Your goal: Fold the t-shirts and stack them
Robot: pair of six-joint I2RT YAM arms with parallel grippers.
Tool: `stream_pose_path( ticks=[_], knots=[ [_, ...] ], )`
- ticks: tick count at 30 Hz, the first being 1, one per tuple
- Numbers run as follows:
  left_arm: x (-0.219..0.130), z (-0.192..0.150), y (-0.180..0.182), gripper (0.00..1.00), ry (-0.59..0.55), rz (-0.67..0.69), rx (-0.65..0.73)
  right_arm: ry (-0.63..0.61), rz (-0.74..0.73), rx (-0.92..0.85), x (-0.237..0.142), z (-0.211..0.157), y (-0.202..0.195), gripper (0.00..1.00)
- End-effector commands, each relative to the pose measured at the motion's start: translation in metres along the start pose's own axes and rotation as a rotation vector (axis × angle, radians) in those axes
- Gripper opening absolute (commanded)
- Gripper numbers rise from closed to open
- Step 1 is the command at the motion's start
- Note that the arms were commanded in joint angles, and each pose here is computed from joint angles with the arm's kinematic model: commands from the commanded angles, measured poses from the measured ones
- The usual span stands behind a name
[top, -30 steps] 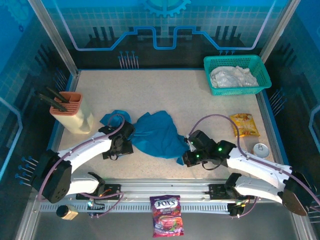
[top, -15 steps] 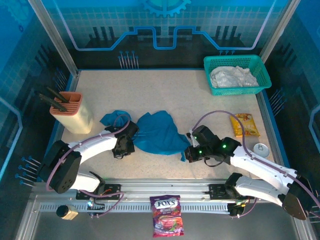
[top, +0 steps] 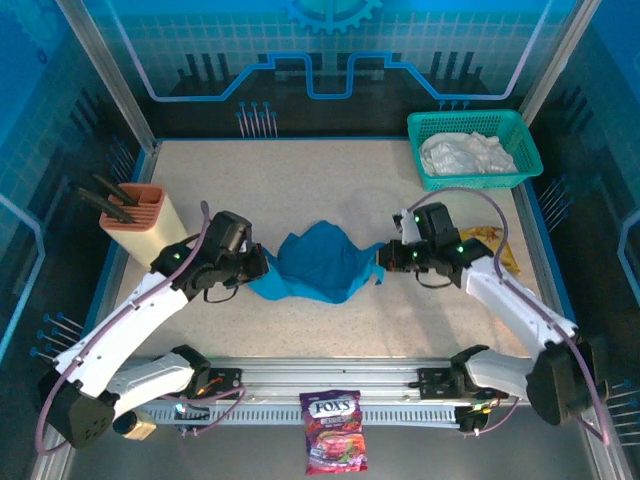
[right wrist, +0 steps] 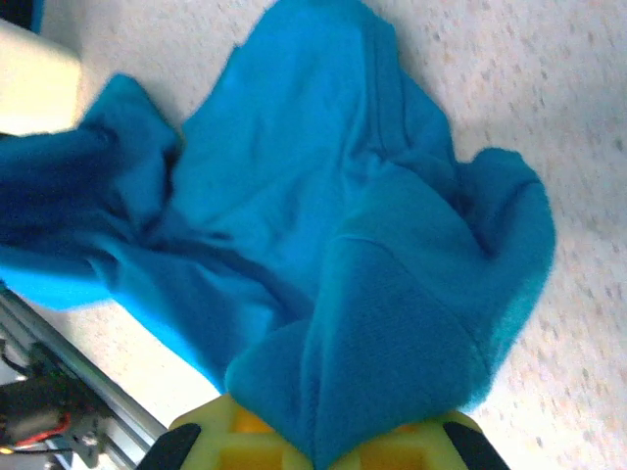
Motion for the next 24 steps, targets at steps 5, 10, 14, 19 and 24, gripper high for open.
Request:
stream_pose_path(
  ticks=[5,10,14,19,24],
  knots=[
    [-0.039,0.025,-0.033,0.0,-0.066,-0.12,0.019,-0.109,0.198,-0.05,-0.013,0.076,0.022,0.0],
    [-0.047,0.073,-0.037,0.0,-0.196,-0.147,-0.092,-0.149,0.226,-0.012,-0.014,0.106,0.018,0.0],
    [-0.028,0.125,-0.023,0.0,-0.273,-0.121,-0.23,-0.174,0.237,0.053,-0.007,0.137,0.003,0.0],
    [0.001,0.187,-0.002,0.0,-0.357,-0.024,-0.337,-0.187,0.23,0.142,0.012,0.172,-0.025,0.0],
    [0.021,0.231,0.004,0.0,-0.441,0.062,-0.344,-0.167,0.23,0.208,0.048,0.201,-0.055,0.0]
  ],
)
Point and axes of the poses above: each hand's point on the last joint's axis, 136 mm out from that joint toward the fingers, its own x axis out along the fingers, its own y axis along the line the jaws close on, z = x × y, the point moved 5 cm from there along -x, back along the fingers, and after that the axes turned 9 degrees about -x, right-handed, at the moved point
